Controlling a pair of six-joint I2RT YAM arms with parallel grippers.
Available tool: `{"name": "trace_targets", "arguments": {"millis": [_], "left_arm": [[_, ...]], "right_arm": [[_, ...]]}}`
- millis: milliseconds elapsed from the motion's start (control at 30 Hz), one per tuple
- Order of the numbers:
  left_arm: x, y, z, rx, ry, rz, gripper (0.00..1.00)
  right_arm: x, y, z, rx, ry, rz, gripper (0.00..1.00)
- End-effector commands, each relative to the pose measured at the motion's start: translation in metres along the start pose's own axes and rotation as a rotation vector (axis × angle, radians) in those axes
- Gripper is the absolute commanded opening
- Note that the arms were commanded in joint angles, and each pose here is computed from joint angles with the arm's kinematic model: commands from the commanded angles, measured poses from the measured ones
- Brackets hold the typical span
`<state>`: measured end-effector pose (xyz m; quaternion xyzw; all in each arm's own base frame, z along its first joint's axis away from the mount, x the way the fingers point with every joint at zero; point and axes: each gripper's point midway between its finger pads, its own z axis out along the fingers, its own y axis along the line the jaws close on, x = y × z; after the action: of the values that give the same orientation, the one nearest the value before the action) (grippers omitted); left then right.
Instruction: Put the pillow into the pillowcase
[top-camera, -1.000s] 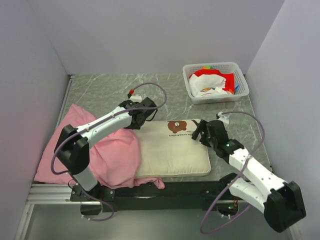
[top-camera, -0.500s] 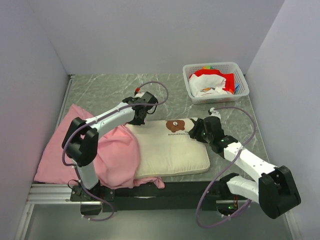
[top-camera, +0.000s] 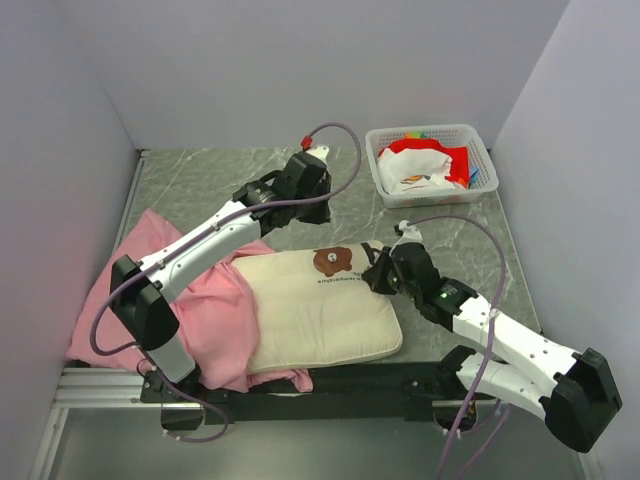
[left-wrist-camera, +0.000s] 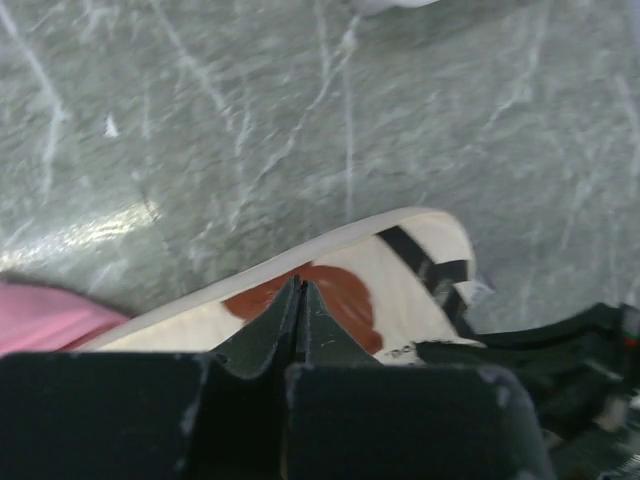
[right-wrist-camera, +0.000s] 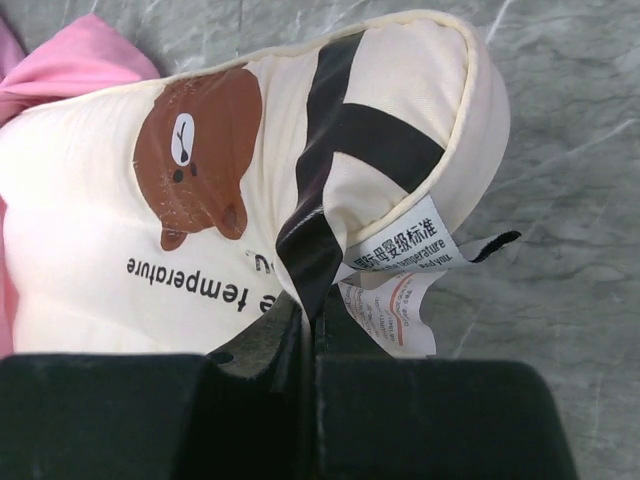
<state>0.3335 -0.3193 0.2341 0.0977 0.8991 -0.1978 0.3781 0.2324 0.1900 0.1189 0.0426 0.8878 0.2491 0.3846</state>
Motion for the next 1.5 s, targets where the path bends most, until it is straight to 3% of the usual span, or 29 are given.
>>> {"name": "trace_targets", "arguments": {"millis": [0, 33, 100, 133, 167, 233, 300, 333, 367, 533, 733, 900, 1000, 1033, 1067, 1200, 1467], "left_arm": [[-0.015, -0.019, -0.022, 0.068, -0.022, -0.005, 0.01], [-0.021, -0.006, -0.026, -0.018, -0.032, -0.032, 0.01], [-0.018, 0.056, -0.031, -0.362, -0.060, -0.054, 0.15], [0.004, 0.082, -0.038, -0.505, -0.030, -0.118, 0.21], [0.004, 0.103, -0.057, -0.605, -0.092, -0.156, 0.30], [0.032, 0.123, -0.072, -0.625, -0.119, -0.258, 0.51], [0.049, 0.145, -0.079, -0.625, -0.126, -0.358, 0.60], [0.075, 0.161, -0.075, -0.640, -0.089, -0.397, 0.66], [0.072, 0.165, -0.085, -0.605, -0.126, -0.457, 0.70], [0.094, 0.186, -0.094, -0.620, -0.125, -0.536, 0.75], [0.116, 0.176, -0.058, -0.570, -0.010, -0.547, 0.72], [0.121, 0.182, -0.047, -0.598, 0.002, -0.555, 0.55], [0.114, 0.176, -0.042, -0.564, 0.004, -0.533, 0.31], [0.112, 0.174, -0.039, -0.556, 0.010, -0.524, 0.10], [0.110, 0.166, -0.036, -0.517, 0.024, -0.519, 0.01], [0.072, 0.117, -0.030, -0.251, 0.013, -0.448, 0.01], [0.015, 0.015, -0.042, 0.098, -0.025, -0.348, 0.01]], "right_arm": [[-0.013, 0.014, -0.004, -0.010, -0.049, 0.032, 0.00], [-0.011, 0.008, -0.005, 0.010, -0.049, 0.035, 0.00], [-0.012, -0.003, -0.008, 0.050, -0.074, 0.048, 0.00], [-0.013, -0.007, -0.009, 0.066, -0.079, 0.050, 0.00], [-0.012, -0.011, -0.010, 0.085, -0.078, 0.048, 0.00], [-0.010, -0.014, -0.010, 0.103, -0.072, 0.048, 0.00], [-0.006, -0.017, -0.007, 0.113, -0.059, 0.046, 0.00], [-0.004, -0.018, -0.005, 0.116, -0.055, 0.048, 0.00], [-0.003, -0.019, -0.004, 0.120, -0.051, 0.047, 0.00], [0.000, -0.020, -0.001, 0.117, -0.048, 0.054, 0.00], [0.002, -0.019, 0.002, 0.116, -0.039, 0.055, 0.00], [-0.008, -0.012, -0.005, 0.094, -0.057, 0.048, 0.00], [-0.014, -0.006, -0.012, 0.074, -0.069, 0.045, 0.00], [-0.015, -0.006, -0.014, 0.075, -0.070, 0.044, 0.00], [-0.019, 0.000, -0.018, 0.055, -0.076, 0.042, 0.00], [-0.028, 0.020, -0.034, -0.027, -0.095, 0.048, 0.00], [-0.056, 0.068, -0.071, -0.168, -0.175, 0.034, 0.00]]}}
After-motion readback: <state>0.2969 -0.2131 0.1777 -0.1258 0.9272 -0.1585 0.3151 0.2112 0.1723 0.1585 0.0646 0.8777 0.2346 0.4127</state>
